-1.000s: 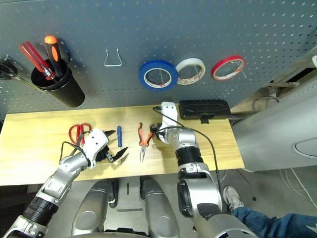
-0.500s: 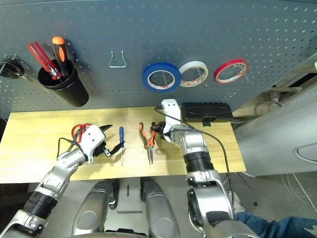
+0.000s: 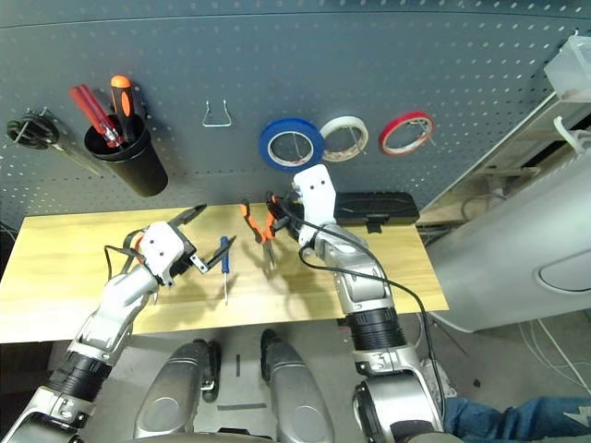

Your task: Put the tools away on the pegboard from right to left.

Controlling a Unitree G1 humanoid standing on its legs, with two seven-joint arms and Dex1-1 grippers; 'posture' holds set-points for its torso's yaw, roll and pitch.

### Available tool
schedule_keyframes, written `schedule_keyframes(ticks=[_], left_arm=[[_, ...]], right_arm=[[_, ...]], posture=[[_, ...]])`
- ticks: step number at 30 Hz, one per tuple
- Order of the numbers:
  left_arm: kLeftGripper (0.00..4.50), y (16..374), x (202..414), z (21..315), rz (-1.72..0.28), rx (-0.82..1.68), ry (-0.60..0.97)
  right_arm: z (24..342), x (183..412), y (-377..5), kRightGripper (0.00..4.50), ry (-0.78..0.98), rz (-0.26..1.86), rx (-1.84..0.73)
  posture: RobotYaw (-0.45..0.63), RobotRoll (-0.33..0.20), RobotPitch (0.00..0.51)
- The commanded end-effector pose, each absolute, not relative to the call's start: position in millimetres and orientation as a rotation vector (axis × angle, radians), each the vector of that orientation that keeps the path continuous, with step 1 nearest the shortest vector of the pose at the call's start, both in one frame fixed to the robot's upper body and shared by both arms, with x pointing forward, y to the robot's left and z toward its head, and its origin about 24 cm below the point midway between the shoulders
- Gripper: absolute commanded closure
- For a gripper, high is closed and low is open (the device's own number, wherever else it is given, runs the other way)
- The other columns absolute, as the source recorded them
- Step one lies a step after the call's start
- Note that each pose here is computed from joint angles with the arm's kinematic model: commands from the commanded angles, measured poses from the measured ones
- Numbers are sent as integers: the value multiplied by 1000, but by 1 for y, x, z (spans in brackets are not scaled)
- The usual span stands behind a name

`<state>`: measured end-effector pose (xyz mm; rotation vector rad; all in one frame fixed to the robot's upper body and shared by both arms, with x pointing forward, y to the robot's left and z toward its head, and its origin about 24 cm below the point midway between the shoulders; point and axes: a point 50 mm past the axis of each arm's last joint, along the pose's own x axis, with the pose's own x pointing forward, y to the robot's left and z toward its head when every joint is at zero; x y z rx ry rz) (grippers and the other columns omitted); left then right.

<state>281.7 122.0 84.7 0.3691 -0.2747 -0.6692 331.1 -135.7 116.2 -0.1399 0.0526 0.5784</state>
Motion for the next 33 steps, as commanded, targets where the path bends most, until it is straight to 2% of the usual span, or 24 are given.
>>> schedule_keyframes(ticks=[1,19,33], left_arm=[[0,121,280,84,-668,360,-276],[0,126,278,94,-618,303,-246],[0,121,283,101,-625,262,-244]], right_arm=[[119,336,-139,4106,14,550,-139],[170,334,-103,4106,-273,719,-43],[244,333,-91,4106,-528,680,83]], posture=[[128,0,193],[136,0,201],[115,0,201]])
